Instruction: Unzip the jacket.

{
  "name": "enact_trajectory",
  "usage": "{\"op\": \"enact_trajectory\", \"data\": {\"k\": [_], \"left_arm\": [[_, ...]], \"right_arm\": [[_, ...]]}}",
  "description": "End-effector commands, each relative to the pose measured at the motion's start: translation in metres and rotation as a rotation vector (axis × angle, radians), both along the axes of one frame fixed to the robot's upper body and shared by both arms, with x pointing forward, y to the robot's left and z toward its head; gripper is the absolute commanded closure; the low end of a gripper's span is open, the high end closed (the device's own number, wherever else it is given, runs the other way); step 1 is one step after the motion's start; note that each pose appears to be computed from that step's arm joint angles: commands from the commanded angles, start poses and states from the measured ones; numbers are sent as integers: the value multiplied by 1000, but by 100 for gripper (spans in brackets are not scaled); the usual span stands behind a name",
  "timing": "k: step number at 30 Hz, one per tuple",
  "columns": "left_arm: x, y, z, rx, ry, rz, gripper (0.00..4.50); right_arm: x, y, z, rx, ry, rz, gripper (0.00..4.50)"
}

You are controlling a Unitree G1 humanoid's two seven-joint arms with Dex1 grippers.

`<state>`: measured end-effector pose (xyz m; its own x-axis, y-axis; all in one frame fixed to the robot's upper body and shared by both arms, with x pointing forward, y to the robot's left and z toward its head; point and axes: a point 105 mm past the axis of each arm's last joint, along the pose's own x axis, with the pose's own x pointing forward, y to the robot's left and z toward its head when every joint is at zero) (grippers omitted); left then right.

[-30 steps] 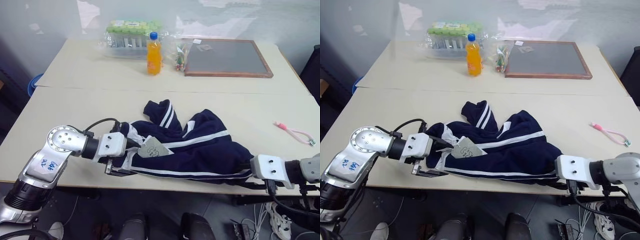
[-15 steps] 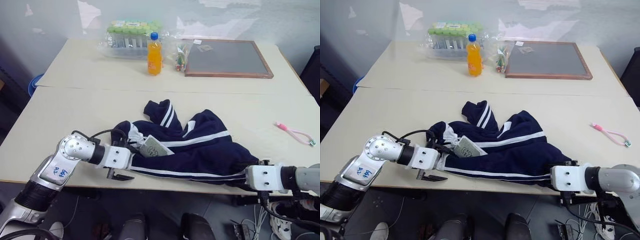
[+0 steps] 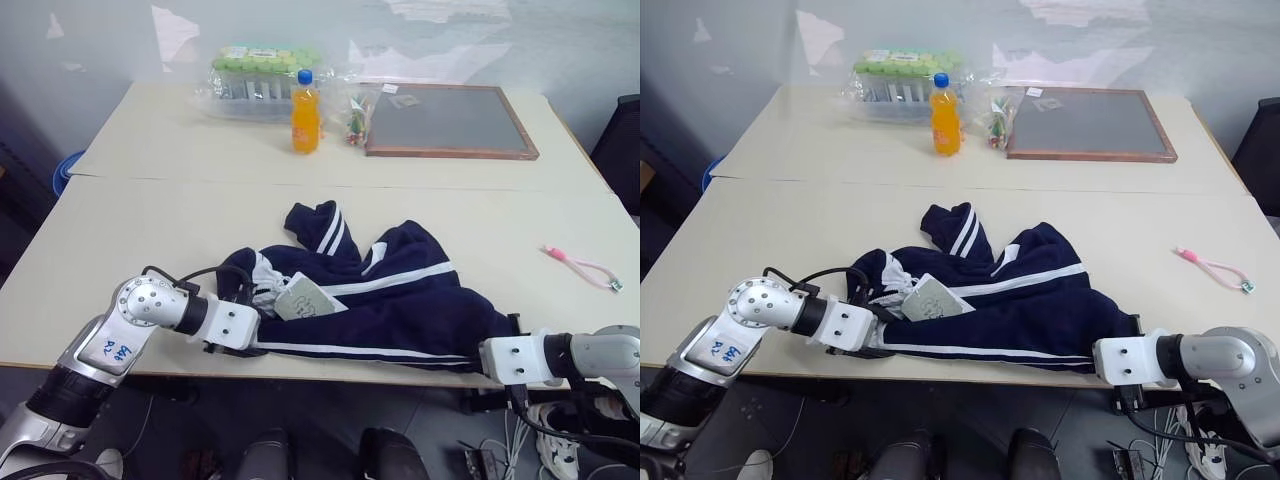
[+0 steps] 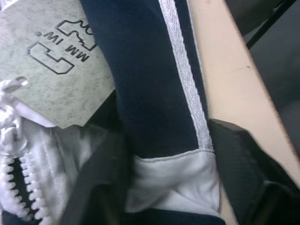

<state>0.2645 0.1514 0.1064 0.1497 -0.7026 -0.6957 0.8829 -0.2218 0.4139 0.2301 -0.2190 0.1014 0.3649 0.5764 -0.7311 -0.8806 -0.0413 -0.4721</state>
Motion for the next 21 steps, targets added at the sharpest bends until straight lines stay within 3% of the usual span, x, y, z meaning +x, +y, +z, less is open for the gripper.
{"op": "enact_trajectory", "data": {"k": [1, 5, 8, 11, 17, 20, 21], "left_arm": [[-10, 15, -4, 41, 68, 32, 324], [-8, 19, -2, 31, 57, 72, 436], [2, 20, 0, 8, 26, 119, 447], [5, 16, 4, -29, 32, 137, 450], [2, 16, 8, -47, 49, 152, 283], [-5, 17, 22, -107, 105, 175, 197], [-7, 18, 26, -127, 125, 179, 197]], "right_arm": [[-9, 3, 5, 12, 53, 27, 450], [-6, 9, 11, 50, 33, 12, 450], [4, 11, 20, 82, -8, -18, 450], [3, 10, 24, 97, 51, -27, 385], [0, 7, 34, 64, 59, 1, 196], [0, 6, 53, 88, 83, 7, 196], [0, 6, 59, 97, 94, 9, 196]]}}
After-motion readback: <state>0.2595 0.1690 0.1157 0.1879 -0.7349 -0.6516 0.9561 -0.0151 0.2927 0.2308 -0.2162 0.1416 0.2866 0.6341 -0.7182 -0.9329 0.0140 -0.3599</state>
